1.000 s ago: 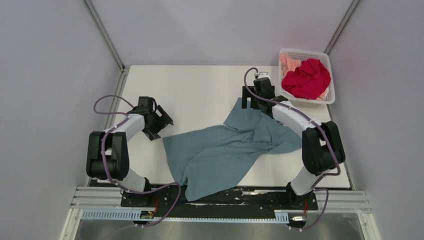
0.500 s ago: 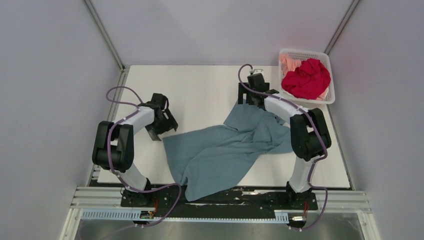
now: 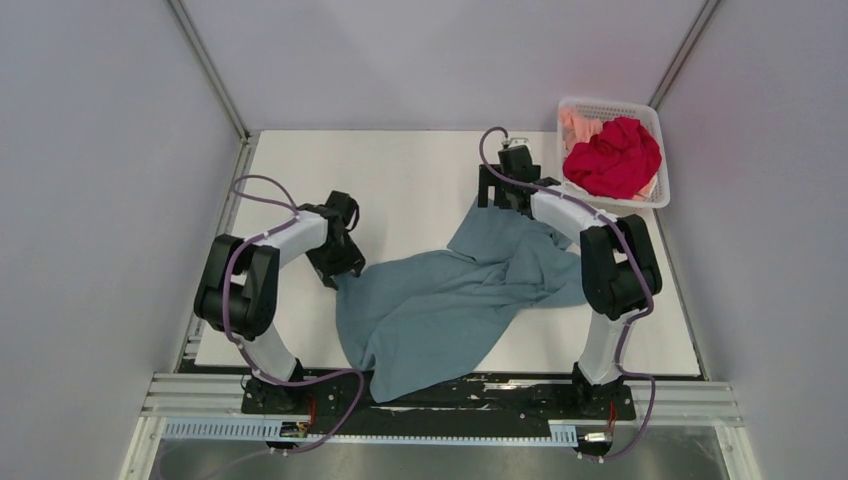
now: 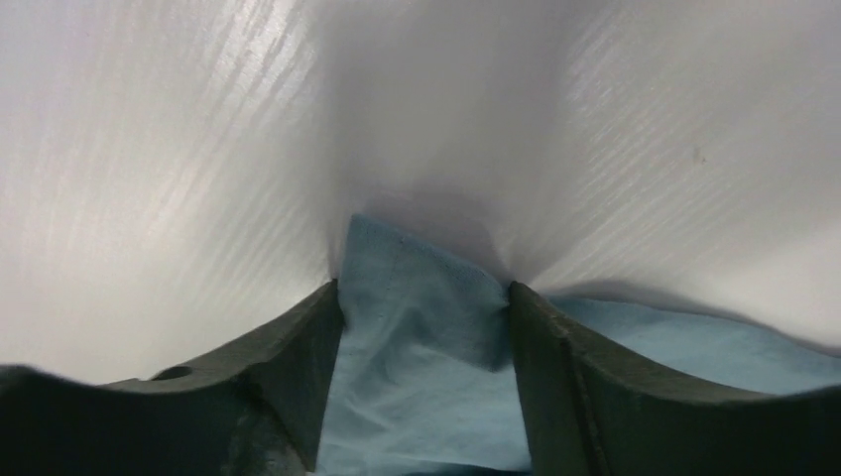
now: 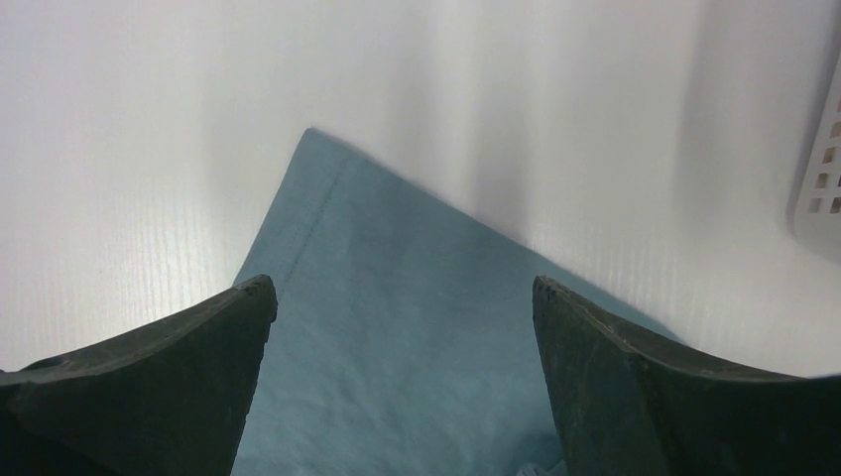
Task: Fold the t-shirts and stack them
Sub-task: Flatten out the tshirt
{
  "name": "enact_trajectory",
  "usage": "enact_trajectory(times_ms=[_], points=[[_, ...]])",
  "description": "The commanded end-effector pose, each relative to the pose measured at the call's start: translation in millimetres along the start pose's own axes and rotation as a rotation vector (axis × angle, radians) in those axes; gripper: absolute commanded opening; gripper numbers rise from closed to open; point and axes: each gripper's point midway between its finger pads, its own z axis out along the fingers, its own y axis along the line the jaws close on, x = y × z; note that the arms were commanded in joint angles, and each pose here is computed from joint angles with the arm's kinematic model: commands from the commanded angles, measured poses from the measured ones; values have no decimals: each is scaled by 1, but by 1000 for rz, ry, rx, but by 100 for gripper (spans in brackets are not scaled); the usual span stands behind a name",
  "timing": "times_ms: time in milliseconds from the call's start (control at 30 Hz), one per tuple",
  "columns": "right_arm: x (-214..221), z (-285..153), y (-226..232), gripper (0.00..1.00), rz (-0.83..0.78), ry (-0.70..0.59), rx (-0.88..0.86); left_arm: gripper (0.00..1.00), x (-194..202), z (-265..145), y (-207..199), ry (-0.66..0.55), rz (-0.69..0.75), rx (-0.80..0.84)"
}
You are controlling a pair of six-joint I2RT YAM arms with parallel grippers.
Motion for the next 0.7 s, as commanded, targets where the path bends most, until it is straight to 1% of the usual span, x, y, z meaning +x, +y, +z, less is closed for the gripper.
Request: enact_trajectory(times_ms=[0, 33, 67, 100, 133, 167, 200, 233, 267, 300, 333, 367, 400, 533, 667], points=[[-30, -2, 9, 98, 12, -64, -54, 61, 40, 30, -8, 141, -23, -10], [-31, -2, 10, 98, 7, -65, -62, 56, 39, 30, -11, 138, -23, -11], [-32, -1, 11, 97, -1, -65, -69, 47, 40, 34, -5, 140, -19, -48], [-32, 0, 11, 97, -7, -65, -71, 43, 38, 35, -5, 137, -21, -65], [-32, 1, 11, 96, -12, -64, -71, 35, 38, 36, -1, 131, -19, -86], [-32, 3, 12, 96, -16, -61, -74, 32, 37, 35, -1, 126, -19, -90], [-29, 6, 13, 96, -20, -52, -77, 26, 36, 35, 1, 121, -19, -95], [-25, 10, 17, 95, -29, -39, -92, 24, 36, 34, 1, 115, -18, -94], [-22, 15, 22, 93, -44, -26, -118, 18, 35, 34, 3, 106, -15, -100], [-20, 20, 27, 91, -62, -15, -143, 14, 34, 33, 4, 100, -14, -102], [-16, 27, 31, 90, -78, -3, -153, 6, 32, 32, 6, 90, -11, -111], [-16, 34, 32, 90, -90, 0, -147, 2, 30, 31, 6, 83, -9, -110], [-14, 41, 33, 89, -108, 10, -139, 0, 29, 31, 7, 77, 0, -113], [-10, 65, 30, 88, -168, 39, -64, 0, 24, 28, 6, 53, 14, -102], [6, 80, 31, 84, -203, 98, -21, 0, 21, 26, 5, 30, 22, -85]])
